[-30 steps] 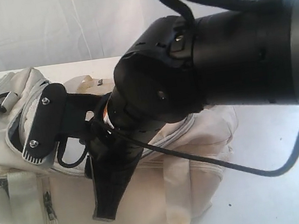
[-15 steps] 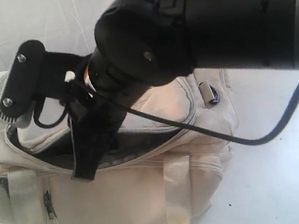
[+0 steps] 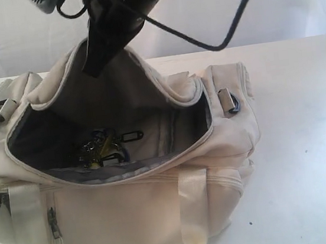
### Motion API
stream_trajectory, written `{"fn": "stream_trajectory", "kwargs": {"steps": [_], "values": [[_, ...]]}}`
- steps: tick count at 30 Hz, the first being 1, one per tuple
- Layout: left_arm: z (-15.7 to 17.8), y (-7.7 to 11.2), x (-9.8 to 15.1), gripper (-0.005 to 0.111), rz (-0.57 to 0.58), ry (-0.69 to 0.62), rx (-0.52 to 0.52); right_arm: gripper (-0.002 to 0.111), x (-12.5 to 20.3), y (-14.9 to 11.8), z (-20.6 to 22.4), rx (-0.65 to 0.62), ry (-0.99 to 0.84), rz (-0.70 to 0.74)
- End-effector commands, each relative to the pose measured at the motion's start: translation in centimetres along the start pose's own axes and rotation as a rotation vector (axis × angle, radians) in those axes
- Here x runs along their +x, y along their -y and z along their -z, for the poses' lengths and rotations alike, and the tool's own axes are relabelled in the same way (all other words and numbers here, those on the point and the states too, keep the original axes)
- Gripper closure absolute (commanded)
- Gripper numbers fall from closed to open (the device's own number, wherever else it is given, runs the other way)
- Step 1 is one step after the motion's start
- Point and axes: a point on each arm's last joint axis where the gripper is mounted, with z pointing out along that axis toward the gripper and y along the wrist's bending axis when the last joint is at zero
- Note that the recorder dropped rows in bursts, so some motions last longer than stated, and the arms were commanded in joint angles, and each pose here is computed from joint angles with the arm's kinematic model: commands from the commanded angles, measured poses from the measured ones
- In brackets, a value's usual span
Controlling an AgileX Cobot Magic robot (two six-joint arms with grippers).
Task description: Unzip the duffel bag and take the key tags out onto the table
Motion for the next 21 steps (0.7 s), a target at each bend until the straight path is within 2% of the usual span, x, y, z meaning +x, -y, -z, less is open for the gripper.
{"fn": "stream_trajectory", "kwargs": {"steps": [1,6,12,16,18,21], "values": [[-3.0,-1.8,-4.3,0.107,-0.002,0.055,0.082,0.108,0.2,3.0,-0.9,0.064,0.008,-0.02],[-7.6,-4.5,-9.9,0.107,-0.027,0.116,0.179,0.108,0.1,4.7,-1.8,0.091,0.044,-0.042],[-13.7,-9.2,-14.6,0.107,0.015,0.111,0.125,0.108,0.0,5.6,-2.4,0.127,0.1,-0.055],[-17.5,-12.3,-16.6,0.107,0.039,0.133,0.055,0.108,0.2,5.8,-2.8,0.136,0.099,-0.05],[-18.7,-13.3,-17.7,0.107,0.04,0.155,0.033,0.102,0.3,5.8,-2.8,0.132,0.088,-0.05],[-19.7,-14.3,-19.2,0.107,0.045,0.188,0.012,0.08,0.6,5.9,-2.4,0.125,0.059,-0.055]]}}
